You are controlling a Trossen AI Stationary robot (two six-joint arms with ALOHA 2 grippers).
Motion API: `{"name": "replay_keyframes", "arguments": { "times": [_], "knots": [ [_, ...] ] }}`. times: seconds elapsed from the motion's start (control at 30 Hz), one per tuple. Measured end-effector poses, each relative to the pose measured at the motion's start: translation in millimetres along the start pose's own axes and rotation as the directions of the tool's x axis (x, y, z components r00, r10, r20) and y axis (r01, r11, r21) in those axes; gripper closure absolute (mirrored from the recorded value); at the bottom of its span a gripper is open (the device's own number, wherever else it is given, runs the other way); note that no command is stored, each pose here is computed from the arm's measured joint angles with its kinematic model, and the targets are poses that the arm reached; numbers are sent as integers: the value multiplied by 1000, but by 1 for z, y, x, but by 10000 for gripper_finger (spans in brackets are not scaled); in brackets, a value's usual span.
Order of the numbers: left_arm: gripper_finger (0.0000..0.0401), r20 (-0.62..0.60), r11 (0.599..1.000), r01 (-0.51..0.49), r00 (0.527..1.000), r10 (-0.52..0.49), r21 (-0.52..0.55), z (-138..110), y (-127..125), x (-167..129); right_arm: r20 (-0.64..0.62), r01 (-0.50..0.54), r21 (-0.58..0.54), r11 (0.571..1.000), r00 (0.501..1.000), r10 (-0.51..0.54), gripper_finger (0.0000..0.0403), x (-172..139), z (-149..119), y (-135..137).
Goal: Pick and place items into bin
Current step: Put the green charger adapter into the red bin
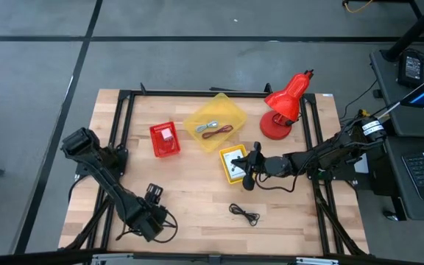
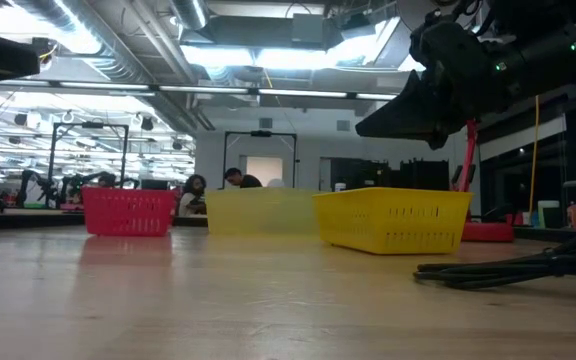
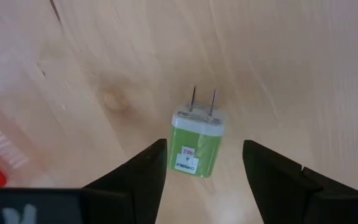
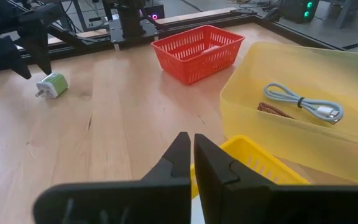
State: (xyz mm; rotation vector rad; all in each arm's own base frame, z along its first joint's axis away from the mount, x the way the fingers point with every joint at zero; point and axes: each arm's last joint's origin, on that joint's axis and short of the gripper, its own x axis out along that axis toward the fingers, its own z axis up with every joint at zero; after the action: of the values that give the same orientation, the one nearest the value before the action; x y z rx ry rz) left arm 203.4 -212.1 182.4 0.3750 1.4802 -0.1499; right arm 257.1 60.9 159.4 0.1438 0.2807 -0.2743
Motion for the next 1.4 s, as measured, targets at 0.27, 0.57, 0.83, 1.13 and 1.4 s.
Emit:
{"name": "replay_keyframes", "arguments": {
  "times": [0.27, 0.57, 0.83, 1.13, 1.4],
  "knots": [
    [196, -23, 1000, -20, 1000, 20, 2, -9, 1, 9, 0, 0, 0, 1000, 1000, 0, 398, 0, 0, 0],
    [196, 1, 999, 32, 999, -32, -9, -21, 6, 26, 0, 0, 0, 1000, 1000, 0, 398, 0, 0, 0],
    [196, 53, 999, 40, 998, -39, -11, -19, 6, 27, 0, 1, 1, 1000, 1000, -1, 398, 0, 0, 0],
    [204, 75, 998, 51, 996, -48, -42, -13, 9, 31, 0, 1, 1, 1000, 1000, -1, 398, 0, 0, 0],
    [250, 55, 997, 44, 998, -40, -70, -12, 8, 36, 0, 1, 1, 1000, 1000, -1, 398, 0, 0, 0]
  ]
}}
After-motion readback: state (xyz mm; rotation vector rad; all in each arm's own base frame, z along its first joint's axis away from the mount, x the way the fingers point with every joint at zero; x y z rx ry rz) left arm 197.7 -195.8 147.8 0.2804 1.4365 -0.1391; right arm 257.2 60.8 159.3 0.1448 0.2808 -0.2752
